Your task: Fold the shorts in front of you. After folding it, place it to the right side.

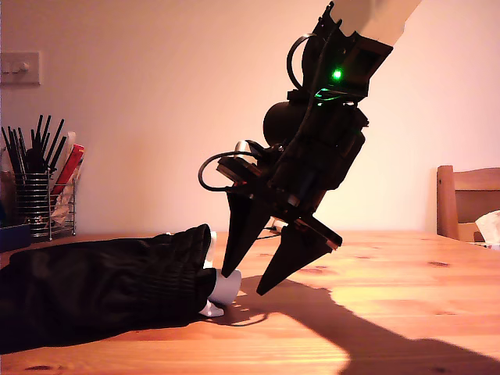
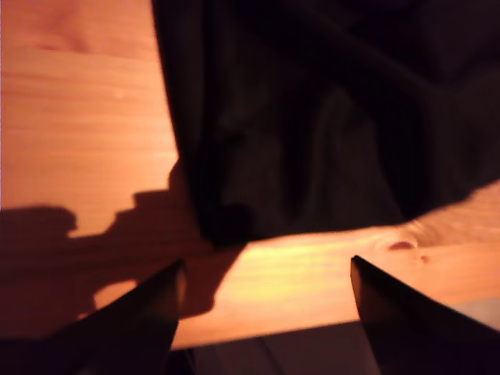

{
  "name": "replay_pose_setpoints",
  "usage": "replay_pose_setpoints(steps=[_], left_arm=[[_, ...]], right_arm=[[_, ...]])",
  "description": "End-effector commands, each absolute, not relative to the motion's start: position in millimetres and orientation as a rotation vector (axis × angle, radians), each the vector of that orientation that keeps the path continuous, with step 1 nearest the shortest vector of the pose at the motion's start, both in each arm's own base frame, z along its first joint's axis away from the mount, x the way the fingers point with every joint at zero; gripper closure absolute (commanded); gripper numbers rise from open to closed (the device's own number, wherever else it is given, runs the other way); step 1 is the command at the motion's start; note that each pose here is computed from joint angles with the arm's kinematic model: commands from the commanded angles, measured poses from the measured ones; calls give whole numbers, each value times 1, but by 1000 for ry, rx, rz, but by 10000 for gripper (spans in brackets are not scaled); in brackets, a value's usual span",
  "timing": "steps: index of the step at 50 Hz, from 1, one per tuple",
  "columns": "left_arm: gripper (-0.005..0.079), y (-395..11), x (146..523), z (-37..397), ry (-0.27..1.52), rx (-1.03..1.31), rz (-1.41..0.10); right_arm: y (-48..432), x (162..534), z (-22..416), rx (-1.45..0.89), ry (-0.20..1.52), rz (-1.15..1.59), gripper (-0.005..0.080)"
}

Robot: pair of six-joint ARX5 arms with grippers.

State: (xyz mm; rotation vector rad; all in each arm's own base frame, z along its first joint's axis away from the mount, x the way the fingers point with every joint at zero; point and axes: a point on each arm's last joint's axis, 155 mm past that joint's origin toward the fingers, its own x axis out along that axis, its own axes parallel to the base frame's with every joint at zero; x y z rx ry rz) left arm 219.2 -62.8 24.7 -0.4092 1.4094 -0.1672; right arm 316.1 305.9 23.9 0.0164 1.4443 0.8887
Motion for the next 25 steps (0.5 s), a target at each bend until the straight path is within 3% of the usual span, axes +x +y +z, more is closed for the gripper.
replay_pose_setpoints(steps=[1, 25], left_arm=[[133, -63, 219, 15, 1432, -420, -162], [142, -70, 239, -23, 1460, -411, -175]], right_arm=[[309, 316, 26, 24, 1433, 899, 328], [315, 319, 28, 45, 1412, 919, 328]])
